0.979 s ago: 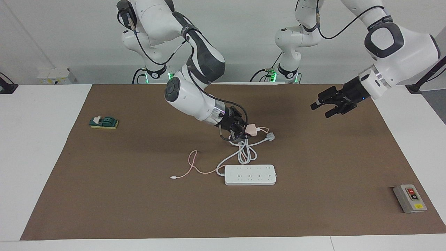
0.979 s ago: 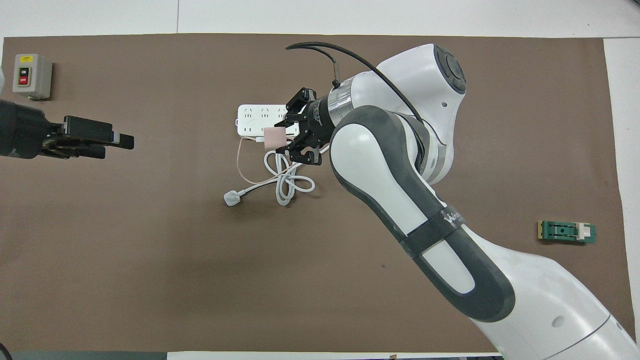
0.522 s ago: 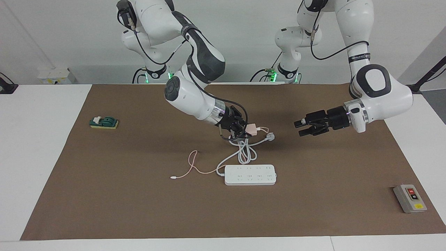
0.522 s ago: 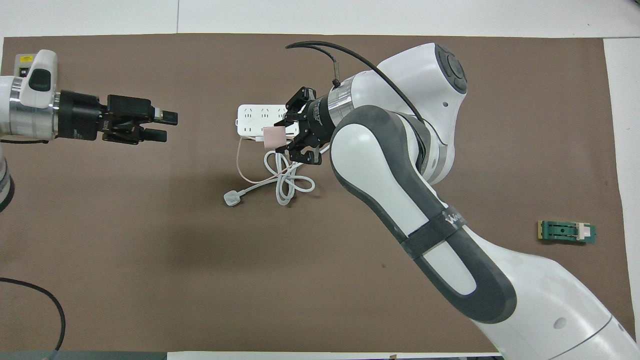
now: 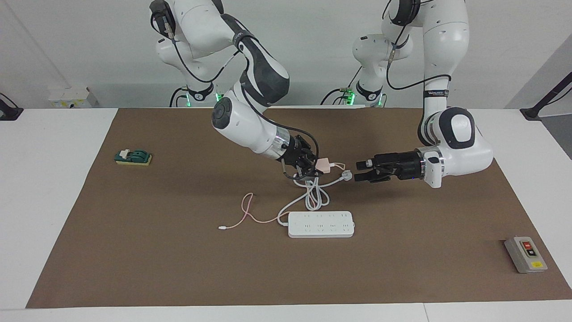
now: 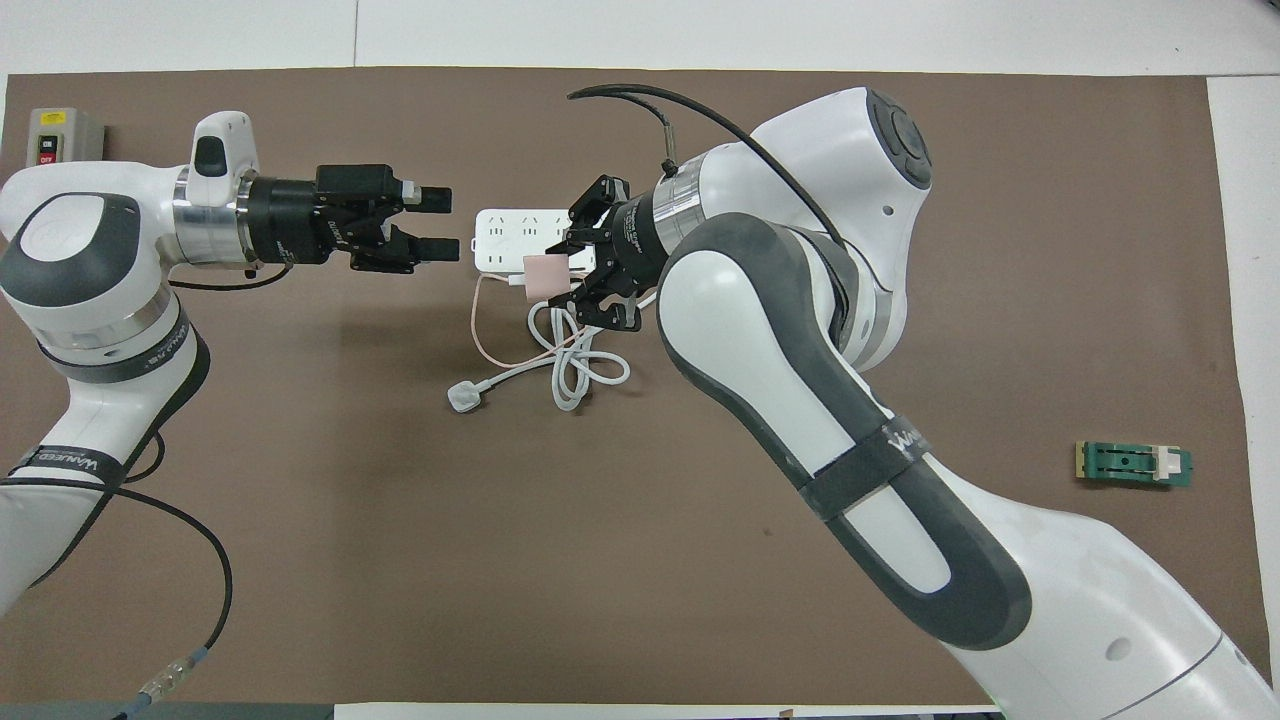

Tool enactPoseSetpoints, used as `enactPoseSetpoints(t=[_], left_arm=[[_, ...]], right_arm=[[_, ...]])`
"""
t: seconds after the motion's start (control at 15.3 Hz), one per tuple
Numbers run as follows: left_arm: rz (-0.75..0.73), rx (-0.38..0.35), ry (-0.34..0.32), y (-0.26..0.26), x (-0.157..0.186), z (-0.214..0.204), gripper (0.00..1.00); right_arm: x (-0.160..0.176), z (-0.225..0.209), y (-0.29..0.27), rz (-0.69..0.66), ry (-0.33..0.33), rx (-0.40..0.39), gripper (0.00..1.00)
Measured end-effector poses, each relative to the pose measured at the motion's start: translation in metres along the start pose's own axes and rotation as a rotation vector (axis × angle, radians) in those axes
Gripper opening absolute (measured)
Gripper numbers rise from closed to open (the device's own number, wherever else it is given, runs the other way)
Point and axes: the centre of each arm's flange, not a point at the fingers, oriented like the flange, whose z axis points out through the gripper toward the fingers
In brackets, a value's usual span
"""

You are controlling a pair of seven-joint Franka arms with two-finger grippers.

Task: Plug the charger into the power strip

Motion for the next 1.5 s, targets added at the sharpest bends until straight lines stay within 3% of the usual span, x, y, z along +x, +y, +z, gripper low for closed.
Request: enactPoseSetpoints(t=[0.72,1.5], left_arm=[[0.153,0.006,-0.071,-0.021,-0.003,0.051,1.00],[0.176,-0.017,-0.108,-0.031,-0.015,0.081,1.00]], right_arm=[[0.000,0.000,0.000,0.000,0.000,0.000,0.47],[0.000,0.000,0.000,0.000,0.000,0.000,0.47]])
